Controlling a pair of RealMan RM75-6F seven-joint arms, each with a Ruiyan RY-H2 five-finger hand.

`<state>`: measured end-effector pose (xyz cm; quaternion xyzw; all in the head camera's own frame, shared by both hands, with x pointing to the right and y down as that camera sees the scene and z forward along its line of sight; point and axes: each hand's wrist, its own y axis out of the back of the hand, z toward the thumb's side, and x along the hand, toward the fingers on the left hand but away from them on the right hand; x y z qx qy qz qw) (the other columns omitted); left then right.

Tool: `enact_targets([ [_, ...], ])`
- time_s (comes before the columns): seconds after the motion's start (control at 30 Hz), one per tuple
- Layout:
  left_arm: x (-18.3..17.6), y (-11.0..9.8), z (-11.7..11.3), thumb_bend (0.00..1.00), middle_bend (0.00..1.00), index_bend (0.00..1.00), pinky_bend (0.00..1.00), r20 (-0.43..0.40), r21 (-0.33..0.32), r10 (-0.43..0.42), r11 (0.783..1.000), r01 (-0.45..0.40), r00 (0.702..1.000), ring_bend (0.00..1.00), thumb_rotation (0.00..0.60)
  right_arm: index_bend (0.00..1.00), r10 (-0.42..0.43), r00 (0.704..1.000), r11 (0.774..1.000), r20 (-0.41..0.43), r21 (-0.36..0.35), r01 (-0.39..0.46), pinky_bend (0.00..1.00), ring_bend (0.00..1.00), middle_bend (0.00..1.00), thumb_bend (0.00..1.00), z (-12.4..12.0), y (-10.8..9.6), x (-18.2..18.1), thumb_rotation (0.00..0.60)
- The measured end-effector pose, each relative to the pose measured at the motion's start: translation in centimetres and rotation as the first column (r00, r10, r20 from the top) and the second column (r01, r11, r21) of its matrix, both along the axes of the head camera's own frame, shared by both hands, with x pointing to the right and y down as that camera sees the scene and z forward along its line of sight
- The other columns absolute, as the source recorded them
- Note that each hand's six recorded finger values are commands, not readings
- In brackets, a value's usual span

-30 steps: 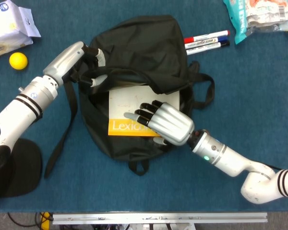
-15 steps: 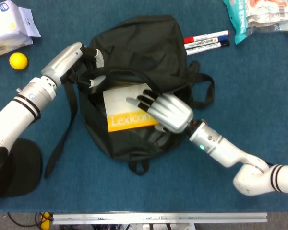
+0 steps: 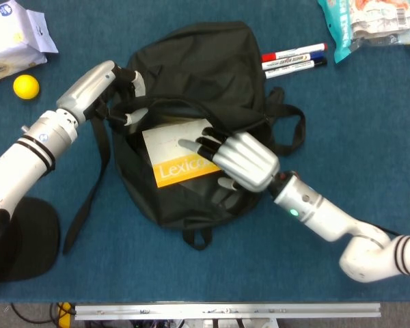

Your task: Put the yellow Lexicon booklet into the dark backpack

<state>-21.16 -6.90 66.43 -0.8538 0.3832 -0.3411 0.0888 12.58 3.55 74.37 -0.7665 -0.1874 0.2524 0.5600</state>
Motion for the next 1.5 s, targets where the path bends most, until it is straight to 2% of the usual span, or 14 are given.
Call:
enact_targets([
  [0.13,0.0,0.5,0.2,0.34,0.50,0.46,0.42,0.029,-0.018,0.040,0.999,-0.040,0.999,0.38,0.600,0.23,-0.029,0.998,1.000,0.061,0.004,0.029,0.42,0.26,0.42,0.00,-2.6,1.2,1.7,0.600],
  [0.23,0.1,1.2,0.3,0.34,0.37,0.34,0.33,0.058,-0.033,0.089,0.996,-0.087,0.994,0.24,0.600,0.25,-0.038,0.994,0.999,0.106,0.010,0.037,0.42,0.26,0.43,0.00,-4.9,1.8,3.3,0.600],
  [0.37,0.1,2.1,0.3,0.34,0.26,0.23,0.24,0.101,-0.041,0.161,0.987,-0.158,0.982,0.14,0.600,0.26,-0.027,0.987,0.999,0.157,0.026,0.023,0.42,0.27,0.44,0.00,-8.2,2.2,5.8,0.600],
  [0.47,-0.1,2.8,0.2,0.34,0.21,0.17,0.19,0.144,-0.036,0.216,0.976,-0.213,0.966,0.11,0.600,0.26,0.003,0.984,0.999,0.177,0.042,-0.011,0.42,0.27,0.45,0.00,-10.3,2.1,8.0,0.600],
  [0.67,-0.9,3.8,-0.1,0.34,0.19,0.16,0.18,0.238,-0.007,0.291,0.954,-0.298,0.927,0.11,0.600,0.26,0.088,0.981,0.992,0.174,0.070,-0.101,0.42,0.27,0.45,0.00,-13.1,1.8,12.3,0.600],
  [0.87,-1.3,4.6,-0.1,0.34,0.19,0.16,0.18,0.305,0.039,0.313,0.940,-0.340,0.899,0.10,0.600,0.26,0.164,0.979,0.980,0.124,0.091,-0.176,0.42,0.27,0.45,0.00,-13.7,0.9,15.3,0.600],
  [1.07,-1.1,5.5,1.0,0.29,0.16,0.13,0.18,0.338,0.052,0.302,0.940,-0.338,0.891,0.09,0.600,0.26,0.225,0.972,0.968,0.069,0.099,-0.231,0.42,0.27,0.45,0.00,-13.0,0.1,17.4,0.600],
  [1.3,-1.1,4.7,1.2,0.28,0.16,0.12,0.18,0.338,0.121,0.218,0.955,-0.272,0.915,0.08,0.600,0.28,0.293,0.956,0.949,0.022,0.117,-0.293,0.42,0.27,0.45,0.00,-12.6,-0.8,19.2,0.600],
  [1.5,-3.3,4.0,0.6,0.28,0.17,0.15,0.18,0.361,0.214,0.111,0.957,-0.198,0.926,0.10,0.600,0.34,0.392,0.919,0.914,-0.045,0.135,-0.383,0.44,0.31,0.47,0.00,-12.2,-1.6,22.1,0.600],
])
